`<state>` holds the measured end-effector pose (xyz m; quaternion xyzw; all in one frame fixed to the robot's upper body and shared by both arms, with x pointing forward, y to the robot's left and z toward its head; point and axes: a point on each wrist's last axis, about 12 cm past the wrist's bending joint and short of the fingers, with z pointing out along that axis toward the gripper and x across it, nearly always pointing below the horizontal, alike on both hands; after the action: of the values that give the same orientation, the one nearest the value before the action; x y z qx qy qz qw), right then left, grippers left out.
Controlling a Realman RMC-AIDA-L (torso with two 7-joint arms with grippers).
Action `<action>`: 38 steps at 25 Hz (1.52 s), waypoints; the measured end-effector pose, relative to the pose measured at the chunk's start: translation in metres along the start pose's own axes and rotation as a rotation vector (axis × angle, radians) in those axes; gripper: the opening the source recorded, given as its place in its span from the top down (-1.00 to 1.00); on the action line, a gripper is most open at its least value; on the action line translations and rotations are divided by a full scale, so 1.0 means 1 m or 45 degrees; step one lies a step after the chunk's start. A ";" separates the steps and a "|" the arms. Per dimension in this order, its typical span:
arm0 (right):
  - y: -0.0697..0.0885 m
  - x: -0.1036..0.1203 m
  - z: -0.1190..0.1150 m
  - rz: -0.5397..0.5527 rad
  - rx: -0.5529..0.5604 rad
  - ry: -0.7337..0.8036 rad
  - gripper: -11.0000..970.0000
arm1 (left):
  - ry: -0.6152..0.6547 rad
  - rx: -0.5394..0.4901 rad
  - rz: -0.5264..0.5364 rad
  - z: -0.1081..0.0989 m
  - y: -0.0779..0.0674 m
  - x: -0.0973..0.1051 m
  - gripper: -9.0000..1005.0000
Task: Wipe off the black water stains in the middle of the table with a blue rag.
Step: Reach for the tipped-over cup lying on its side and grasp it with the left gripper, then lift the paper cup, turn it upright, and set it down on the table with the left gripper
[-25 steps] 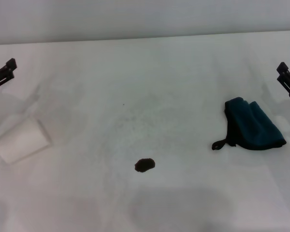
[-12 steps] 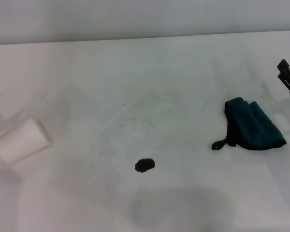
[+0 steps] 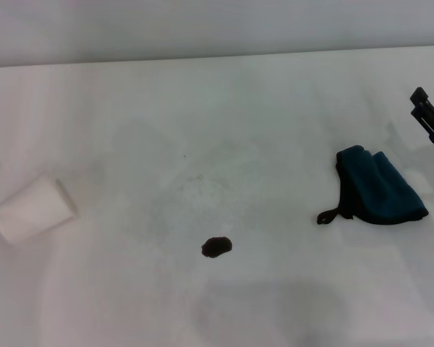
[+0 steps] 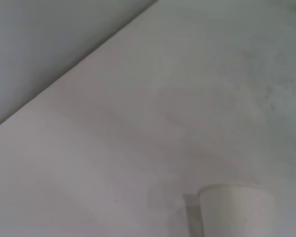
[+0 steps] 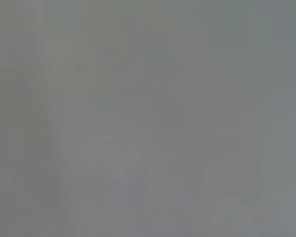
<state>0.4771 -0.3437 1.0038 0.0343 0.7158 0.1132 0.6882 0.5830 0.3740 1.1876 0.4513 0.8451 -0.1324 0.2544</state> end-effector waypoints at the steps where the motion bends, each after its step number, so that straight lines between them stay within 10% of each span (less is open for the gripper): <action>1: 0.000 0.000 0.000 0.002 -0.003 -0.002 -0.74 | 0.001 0.001 0.019 0.003 0.000 -0.001 -0.75; 38: -0.002 -0.002 -0.003 0.007 0.002 -0.017 -0.72 | -0.004 0.089 0.128 0.103 -0.032 0.012 -0.75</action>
<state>0.4745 -0.3462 1.0050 0.0375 0.7111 0.1141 0.6927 0.5831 0.3179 1.0945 0.5015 0.8158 -0.1497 0.2459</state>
